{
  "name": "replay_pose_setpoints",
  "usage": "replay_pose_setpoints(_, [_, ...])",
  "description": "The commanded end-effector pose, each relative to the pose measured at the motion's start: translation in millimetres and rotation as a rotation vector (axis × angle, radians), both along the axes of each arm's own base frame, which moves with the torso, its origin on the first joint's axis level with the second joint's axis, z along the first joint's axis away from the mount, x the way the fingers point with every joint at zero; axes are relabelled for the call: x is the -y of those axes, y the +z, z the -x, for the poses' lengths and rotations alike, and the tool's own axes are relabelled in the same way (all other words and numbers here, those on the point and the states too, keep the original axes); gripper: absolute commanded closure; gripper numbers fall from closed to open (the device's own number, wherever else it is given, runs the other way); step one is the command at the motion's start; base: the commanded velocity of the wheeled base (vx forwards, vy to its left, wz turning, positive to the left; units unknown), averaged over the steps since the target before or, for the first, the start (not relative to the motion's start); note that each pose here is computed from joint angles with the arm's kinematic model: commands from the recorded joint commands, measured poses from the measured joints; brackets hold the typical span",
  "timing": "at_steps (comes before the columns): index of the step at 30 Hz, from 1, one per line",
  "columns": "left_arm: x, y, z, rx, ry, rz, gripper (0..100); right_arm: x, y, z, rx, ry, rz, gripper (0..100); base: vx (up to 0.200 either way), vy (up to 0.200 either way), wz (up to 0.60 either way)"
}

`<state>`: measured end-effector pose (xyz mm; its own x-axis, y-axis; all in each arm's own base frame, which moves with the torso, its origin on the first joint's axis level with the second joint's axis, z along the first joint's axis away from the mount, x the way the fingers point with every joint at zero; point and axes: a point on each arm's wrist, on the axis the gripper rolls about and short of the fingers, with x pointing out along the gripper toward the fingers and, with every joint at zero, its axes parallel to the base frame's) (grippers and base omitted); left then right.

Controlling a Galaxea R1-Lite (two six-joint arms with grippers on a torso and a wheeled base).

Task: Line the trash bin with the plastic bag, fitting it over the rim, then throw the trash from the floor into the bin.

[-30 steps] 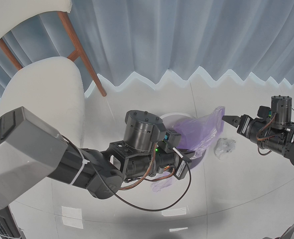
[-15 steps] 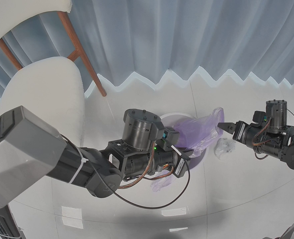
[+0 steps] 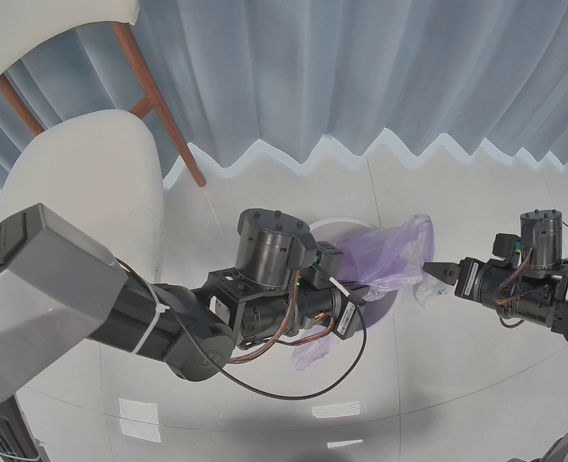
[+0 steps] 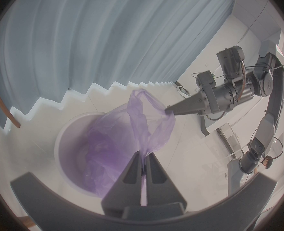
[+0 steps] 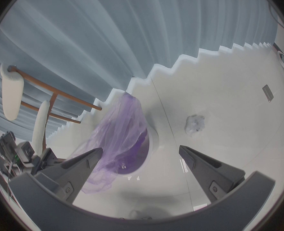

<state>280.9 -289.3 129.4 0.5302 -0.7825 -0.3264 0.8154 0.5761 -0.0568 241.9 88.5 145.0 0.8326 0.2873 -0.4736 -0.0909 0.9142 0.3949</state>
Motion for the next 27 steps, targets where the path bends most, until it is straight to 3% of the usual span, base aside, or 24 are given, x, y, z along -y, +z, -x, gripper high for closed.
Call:
replay_pose_setpoints(1, [0.3,1.1,0.3,0.0,0.002,0.006,100,3.2,-13.1,9.3,-0.045,0.008,0.026,0,0.0,0.0,0.0])
replay_pose_setpoints(10, [1.2,3.8,2.9,0.003,-0.004,0.011,100,-1.4,-23.2,-11.4,-0.07,0.002,0.039,0,0.0,0.0,0.0])
replay_pose_setpoints(19, [2.6,4.7,6.7,0.004,-0.013,0.011,100,-5.4,3.5,-40.6,0.026,-0.022,0.003,0,0.0,0.0,0.0])
replay_pose_setpoints(27, [0.5,4.0,3.6,-0.001,-0.002,0.014,100,-15.8,-5.7,-32.1,-0.022,0.013,0.014,0,0.0,0.0,0.0])
